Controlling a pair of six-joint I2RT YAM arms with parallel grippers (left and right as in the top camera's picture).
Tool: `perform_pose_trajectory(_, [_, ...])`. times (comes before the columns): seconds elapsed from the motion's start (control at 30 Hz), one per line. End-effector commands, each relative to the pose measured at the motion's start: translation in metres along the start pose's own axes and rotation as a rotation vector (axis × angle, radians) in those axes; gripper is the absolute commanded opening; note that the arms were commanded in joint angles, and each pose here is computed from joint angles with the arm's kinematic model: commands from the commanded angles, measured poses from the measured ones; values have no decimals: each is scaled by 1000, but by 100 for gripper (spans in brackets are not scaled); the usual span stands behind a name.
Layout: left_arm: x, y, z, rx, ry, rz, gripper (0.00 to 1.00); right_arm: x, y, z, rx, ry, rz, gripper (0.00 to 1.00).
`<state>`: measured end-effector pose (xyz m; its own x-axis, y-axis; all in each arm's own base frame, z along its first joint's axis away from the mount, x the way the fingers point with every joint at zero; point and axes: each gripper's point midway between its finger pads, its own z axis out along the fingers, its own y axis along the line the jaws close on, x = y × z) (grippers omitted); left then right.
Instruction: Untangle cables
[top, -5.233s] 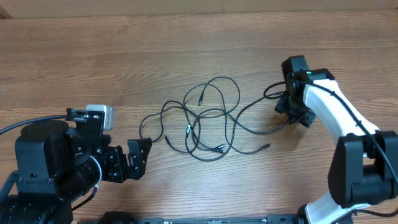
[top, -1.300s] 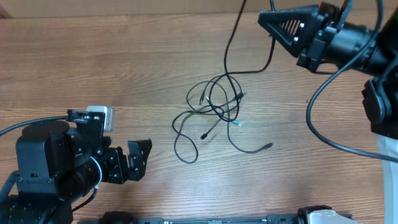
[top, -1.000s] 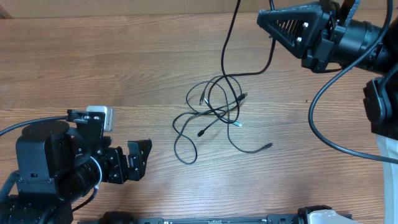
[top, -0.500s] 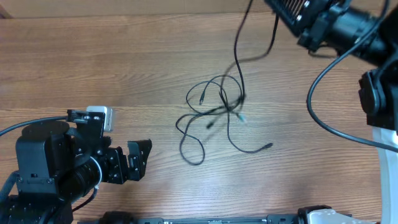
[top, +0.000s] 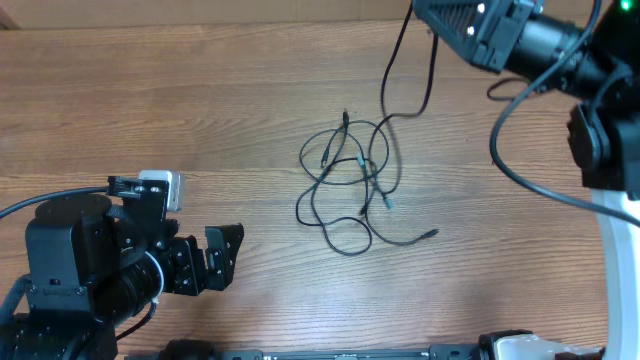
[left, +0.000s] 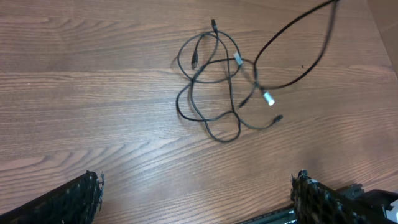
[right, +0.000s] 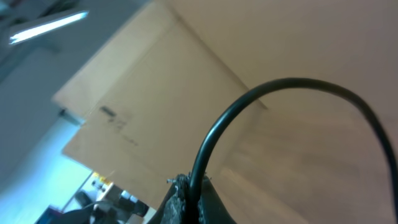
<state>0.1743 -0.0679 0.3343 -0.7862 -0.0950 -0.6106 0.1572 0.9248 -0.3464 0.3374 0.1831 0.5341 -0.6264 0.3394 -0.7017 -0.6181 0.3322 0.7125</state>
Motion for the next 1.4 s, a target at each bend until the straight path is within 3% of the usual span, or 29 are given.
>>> perform_pose_trajectory(0.0, [0, 1, 0, -6, -3, -9, 100, 5, 65, -13, -231, 77, -73, 4])
perform_pose_trajectory(0.17, [0, 1, 0, -6, -3, -9, 100, 15, 77, -17, -308, 111, -297, 4])
perform_pose_trajectory(0.3, [0, 1, 0, -6, -3, -10, 100, 18, 17, -5, -72, 90, -46, 4])
perform_pose_trajectory(0.4, [0, 1, 0, -6, -3, -10, 99, 26, -1, -2, -14, 117, 104, 4])
perform_pose_trajectory(0.5, [0, 1, 0, -6, -3, -10, 100, 37, 25, -4, -136, 208, 161, 4])
perform_pose_trajectory(0.6, [0, 1, 0, -6, -3, -10, 100, 55, 79, -7, -369, 330, -16, 4])
perform_pose_trajectory(0.7, [0, 1, 0, -6, -3, -9, 100, 65, 93, -3, -443, 332, -175, 4])
perform_pose_trajectory(0.97, [0, 1, 0, -6, -3, -10, 100, 63, 9, 22, -14, 214, 129, 4])
perform_pose_trajectory(1.1, [0, 1, 0, -6, -3, -10, 100, 66, -55, 12, 325, 127, 212, 4])
perform_pose_trajectory(1.23, [0, 1, 0, -6, -3, -10, 100, 77, -97, -6, 591, 100, 202, 4])
perform_pose_trajectory(1.37, [-2, 1, 0, -7, -10, -7, 100, 97, -100, -6, 634, 179, 160, 4])
